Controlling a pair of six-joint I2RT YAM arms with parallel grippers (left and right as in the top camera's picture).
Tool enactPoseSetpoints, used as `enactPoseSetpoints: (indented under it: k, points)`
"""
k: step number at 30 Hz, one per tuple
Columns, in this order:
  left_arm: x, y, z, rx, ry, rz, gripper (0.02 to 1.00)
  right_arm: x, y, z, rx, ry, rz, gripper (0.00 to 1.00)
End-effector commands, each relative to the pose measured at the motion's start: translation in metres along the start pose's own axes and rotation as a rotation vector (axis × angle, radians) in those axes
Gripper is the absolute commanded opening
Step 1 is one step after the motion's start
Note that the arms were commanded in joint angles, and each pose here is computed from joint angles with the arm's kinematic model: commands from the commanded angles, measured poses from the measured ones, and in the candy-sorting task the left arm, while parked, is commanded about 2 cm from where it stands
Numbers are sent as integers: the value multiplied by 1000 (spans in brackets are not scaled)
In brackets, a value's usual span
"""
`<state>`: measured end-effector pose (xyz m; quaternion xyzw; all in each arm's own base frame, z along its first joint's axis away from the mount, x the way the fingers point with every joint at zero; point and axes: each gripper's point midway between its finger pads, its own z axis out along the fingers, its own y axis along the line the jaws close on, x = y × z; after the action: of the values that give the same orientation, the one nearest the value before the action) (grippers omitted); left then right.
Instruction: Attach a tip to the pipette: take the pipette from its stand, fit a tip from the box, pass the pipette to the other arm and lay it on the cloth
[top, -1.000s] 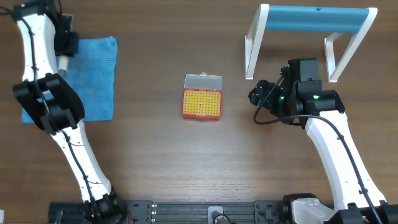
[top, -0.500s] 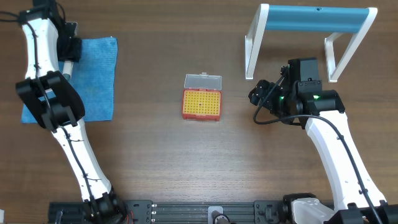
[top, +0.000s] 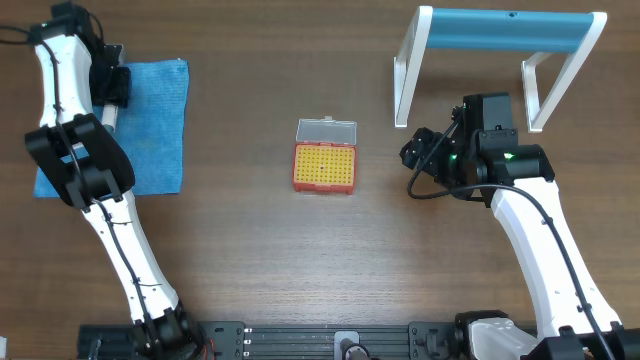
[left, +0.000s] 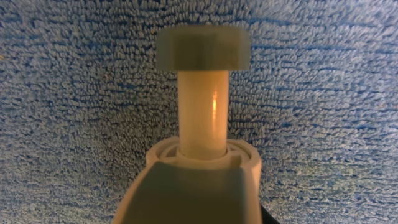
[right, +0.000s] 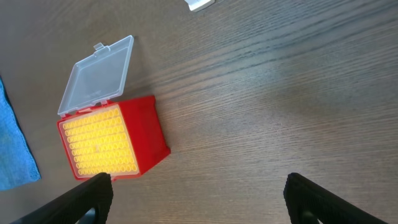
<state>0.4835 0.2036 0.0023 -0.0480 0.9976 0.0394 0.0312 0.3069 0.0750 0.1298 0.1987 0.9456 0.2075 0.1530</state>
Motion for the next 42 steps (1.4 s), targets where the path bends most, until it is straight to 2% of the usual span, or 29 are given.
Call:
enactPoseSetpoints:
  k: [1,12,15,19,21,25,28,30,32,35,36,39,42]
  points:
    - [-1,-4,9,16,8,-18,908,-3,1,-3,2,-20,10,899]
    - [2,-3,3,8,20,-24,912,-3,1,-3,2,-20,10,897]
    - [4,-2,-22,7,21,-59,910,-4,1,-3,2,-20,9,897]
    - [10,-5,-86,26,-12,-154,910,-13,2,-4,3,-62,-6,897]
    - [21,-12,-120,59,-15,-153,912,-26,-8,-5,68,-128,-7,897]
    - [14,-28,-190,111,-177,-165,915,-44,-37,-13,239,-235,-10,897]
    - [17,-52,-249,130,-303,-136,912,-61,-44,-22,300,-328,-14,901]
    - [27,-70,-296,111,-397,-89,912,-69,-48,-32,351,-373,-92,899]
    - [42,-86,-339,86,-486,-45,912,-73,-49,-46,401,-401,-218,899]
    - [84,-112,-397,67,-595,40,912,-75,-34,-82,422,-496,-405,899]
    - [101,-119,-408,70,-612,60,912,-75,-27,-93,413,-532,-434,901]
    - [163,-131,-422,84,-609,87,912,-72,13,-147,330,-730,-592,901]
    - [231,-133,-403,109,-544,17,915,-58,39,-198,257,-918,-717,901]
